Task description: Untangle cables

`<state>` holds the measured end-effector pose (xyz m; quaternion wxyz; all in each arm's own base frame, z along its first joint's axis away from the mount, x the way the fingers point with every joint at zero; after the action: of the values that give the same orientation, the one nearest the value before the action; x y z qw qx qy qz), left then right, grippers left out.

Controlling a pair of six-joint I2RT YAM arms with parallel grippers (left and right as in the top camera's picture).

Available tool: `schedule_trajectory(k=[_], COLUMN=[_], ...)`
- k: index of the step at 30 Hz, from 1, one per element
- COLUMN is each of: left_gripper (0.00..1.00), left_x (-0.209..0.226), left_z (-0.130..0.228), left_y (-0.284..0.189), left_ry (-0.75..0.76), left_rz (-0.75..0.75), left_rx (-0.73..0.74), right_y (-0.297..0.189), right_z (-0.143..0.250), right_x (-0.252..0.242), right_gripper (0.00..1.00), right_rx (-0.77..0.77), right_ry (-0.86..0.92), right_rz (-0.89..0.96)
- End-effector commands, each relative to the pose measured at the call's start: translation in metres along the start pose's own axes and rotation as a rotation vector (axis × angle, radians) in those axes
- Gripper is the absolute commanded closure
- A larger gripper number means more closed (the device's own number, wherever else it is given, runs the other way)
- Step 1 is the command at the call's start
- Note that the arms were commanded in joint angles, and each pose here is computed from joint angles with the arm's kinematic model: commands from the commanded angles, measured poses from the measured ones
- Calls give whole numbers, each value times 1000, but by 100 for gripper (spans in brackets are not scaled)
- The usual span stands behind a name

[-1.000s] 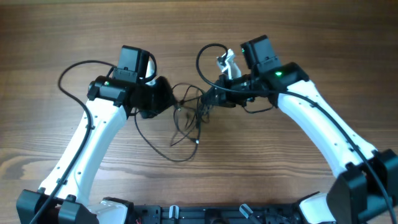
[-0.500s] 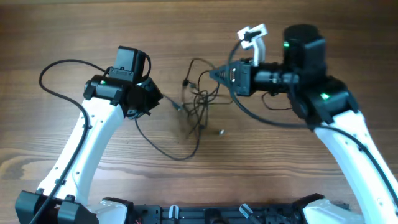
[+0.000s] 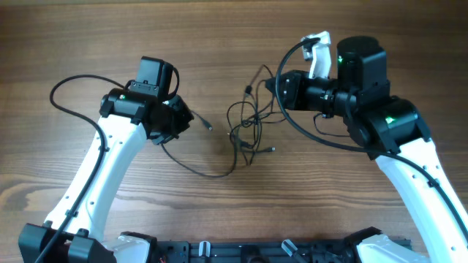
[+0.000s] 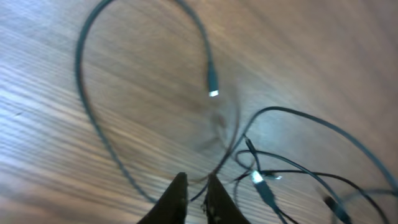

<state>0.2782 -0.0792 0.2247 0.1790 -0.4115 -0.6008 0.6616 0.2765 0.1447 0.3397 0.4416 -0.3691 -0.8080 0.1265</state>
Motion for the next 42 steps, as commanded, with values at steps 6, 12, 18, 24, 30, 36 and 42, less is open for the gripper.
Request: schedule_trajectory(k=[6,12,18,24,30,36,42], left_gripper=[18,0,3,45,48,42,19], left_x=[-39,-38,-38,-38,-46,-47,-53], left_z=[12,17,17,18,25,28,28], left_y=[-5,-6,-5,-6,-12,-12,-9], left_ry=[38,50,67,67,88,139,248], left_rz=[359,365,366,371,471,480,470], left_rx=[236,280,278,285,390,389,297], right_y=[-16,-27,-3,-2,-9,-10,-13], right_z=[-26,-40,-15,-7,-15,-18,-14], right_x=[60,74,24,20,45,47,53], right_gripper=[96,94,96,96,96,96,96], right_rx=[-27,-121,-46,8,22,12,71], right_ry=[-77,-140,63,95,-6,23,42], right_rz=[-529,-602,-179,-162,-407,-420,-490])
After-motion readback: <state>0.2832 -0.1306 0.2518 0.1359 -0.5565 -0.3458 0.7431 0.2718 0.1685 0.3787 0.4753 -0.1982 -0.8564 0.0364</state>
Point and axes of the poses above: each gripper's point midway between its finger pads, its own y axis out along the fingers, its own x axis along the line the jaws close on, z = x × y, the point moved 9 cm from there along -y, back along the fingers, and after that the axes turned 8 degrees about -y, right-handed, at the moved point
